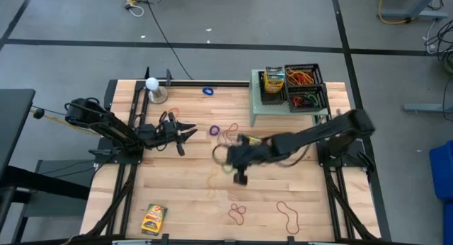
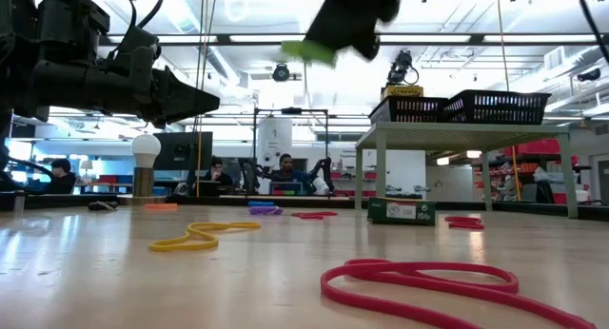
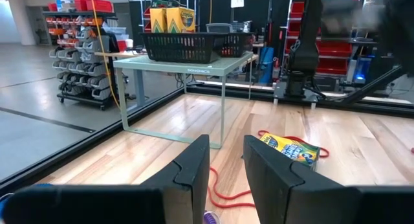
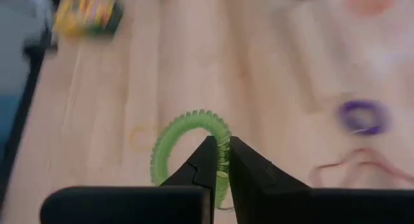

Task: Pick & Place Office Desk Supplies
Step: Put the green spring keychain into the bottom right black bin on the shelf

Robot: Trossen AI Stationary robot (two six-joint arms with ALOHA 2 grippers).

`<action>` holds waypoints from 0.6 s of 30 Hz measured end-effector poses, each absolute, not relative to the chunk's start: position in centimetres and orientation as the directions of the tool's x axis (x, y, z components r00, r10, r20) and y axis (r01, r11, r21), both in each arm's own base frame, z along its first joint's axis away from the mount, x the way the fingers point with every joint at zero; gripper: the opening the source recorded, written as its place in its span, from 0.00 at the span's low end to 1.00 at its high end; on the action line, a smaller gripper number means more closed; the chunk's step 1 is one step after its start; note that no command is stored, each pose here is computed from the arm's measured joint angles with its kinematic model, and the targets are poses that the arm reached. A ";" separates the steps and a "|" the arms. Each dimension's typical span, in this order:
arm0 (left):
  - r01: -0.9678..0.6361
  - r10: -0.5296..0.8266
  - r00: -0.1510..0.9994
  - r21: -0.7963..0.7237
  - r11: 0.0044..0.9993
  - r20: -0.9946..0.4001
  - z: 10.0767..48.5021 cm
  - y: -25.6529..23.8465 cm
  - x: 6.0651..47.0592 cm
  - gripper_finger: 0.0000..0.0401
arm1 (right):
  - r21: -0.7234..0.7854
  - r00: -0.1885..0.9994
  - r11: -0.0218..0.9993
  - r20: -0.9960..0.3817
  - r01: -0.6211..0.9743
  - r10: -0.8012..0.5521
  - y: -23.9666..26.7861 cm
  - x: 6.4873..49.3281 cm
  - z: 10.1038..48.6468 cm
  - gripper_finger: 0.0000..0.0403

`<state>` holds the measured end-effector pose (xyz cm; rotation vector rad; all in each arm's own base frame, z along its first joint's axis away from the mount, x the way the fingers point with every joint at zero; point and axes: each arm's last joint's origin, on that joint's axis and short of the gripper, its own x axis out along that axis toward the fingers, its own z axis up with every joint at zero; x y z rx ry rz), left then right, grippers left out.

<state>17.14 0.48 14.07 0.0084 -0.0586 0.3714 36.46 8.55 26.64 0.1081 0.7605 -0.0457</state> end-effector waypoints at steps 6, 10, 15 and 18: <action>-0.363 0.363 0.931 0.001 0.932 0.051 14.0 0.5 17.2 0.26 | 0.097 0.814 0.961 -0.558 0.259 -0.163 4.6 32.3 33.5 0.07; -0.363 0.363 0.930 0.001 0.932 0.051 14.0 0.5 17.1 0.26 | 0.098 0.828 0.925 -0.488 0.367 -0.277 1.7 29.0 36.9 0.07; -0.363 0.363 0.930 0.001 0.932 0.051 14.0 0.5 17.1 0.26 | 0.070 0.738 0.808 -0.461 0.584 -0.493 -2.8 24.2 39.4 0.07; -0.363 0.363 0.930 0.001 0.932 0.051 14.0 0.5 17.1 0.26 | 0.080 0.610 0.665 -0.491 0.743 -0.623 -5.8 21.3 39.7 0.07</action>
